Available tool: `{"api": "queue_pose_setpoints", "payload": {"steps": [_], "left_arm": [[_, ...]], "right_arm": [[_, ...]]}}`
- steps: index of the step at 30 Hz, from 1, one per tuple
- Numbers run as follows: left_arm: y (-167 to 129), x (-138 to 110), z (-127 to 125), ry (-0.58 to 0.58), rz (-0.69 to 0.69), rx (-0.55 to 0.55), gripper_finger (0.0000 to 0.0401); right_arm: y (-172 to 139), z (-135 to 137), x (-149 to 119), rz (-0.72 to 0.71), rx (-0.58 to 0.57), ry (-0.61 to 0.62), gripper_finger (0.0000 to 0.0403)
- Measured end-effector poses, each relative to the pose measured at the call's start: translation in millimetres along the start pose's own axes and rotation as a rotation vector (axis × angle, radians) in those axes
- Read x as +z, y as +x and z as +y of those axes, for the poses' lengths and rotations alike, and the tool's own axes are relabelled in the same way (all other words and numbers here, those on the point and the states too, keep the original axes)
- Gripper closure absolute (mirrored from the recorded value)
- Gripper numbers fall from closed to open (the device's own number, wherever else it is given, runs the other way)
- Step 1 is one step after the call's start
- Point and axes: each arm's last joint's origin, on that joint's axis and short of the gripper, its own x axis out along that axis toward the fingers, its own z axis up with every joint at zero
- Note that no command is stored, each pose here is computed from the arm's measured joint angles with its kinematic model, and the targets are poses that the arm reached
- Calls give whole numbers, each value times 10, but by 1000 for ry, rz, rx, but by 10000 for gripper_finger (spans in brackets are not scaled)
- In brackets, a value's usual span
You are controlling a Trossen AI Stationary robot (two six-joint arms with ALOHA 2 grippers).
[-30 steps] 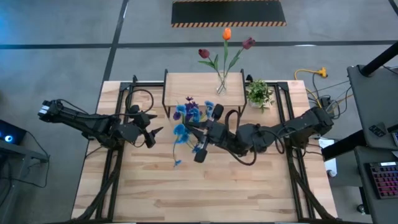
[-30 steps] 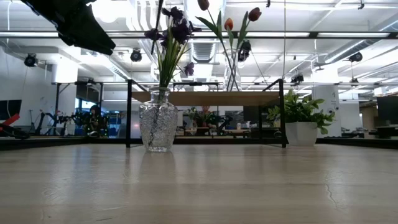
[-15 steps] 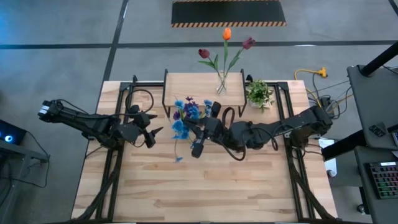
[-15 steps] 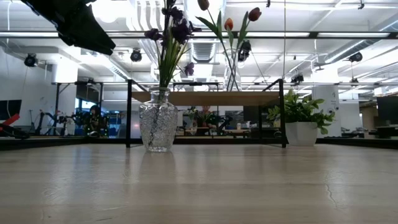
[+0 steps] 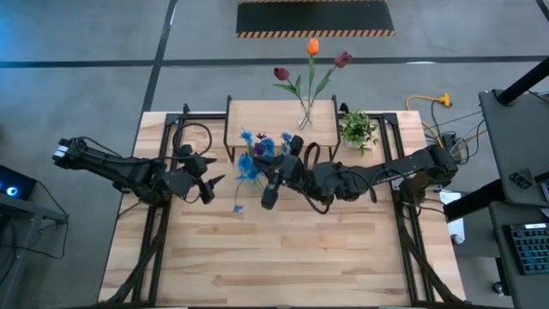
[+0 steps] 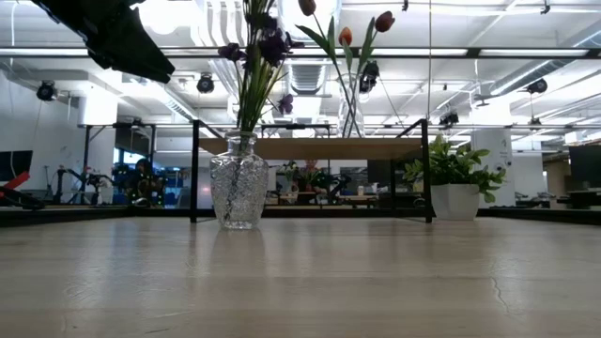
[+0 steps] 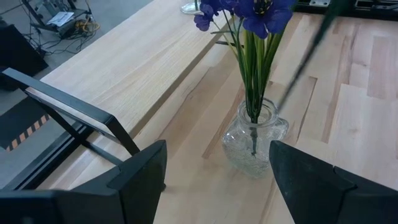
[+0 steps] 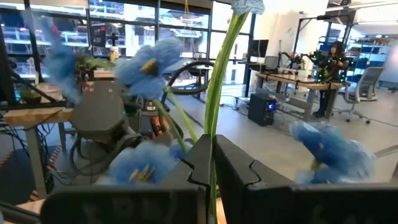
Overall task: Pick and place flowers into a vace then onto a shelf
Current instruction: Put the blue flowers into the left transparent vase
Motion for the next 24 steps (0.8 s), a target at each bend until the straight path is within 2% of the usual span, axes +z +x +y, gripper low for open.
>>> {"api": "queue_pose_setpoints", "payload": {"steps": [16, 24], "left_arm": [[1, -1, 0, 1, 0, 0, 134], [1, -1, 0, 1, 0, 1, 134]], "right_arm": [[73, -89, -62, 13, 17, -3, 394], [94, -125, -205, 45, 11, 27, 394]]}}
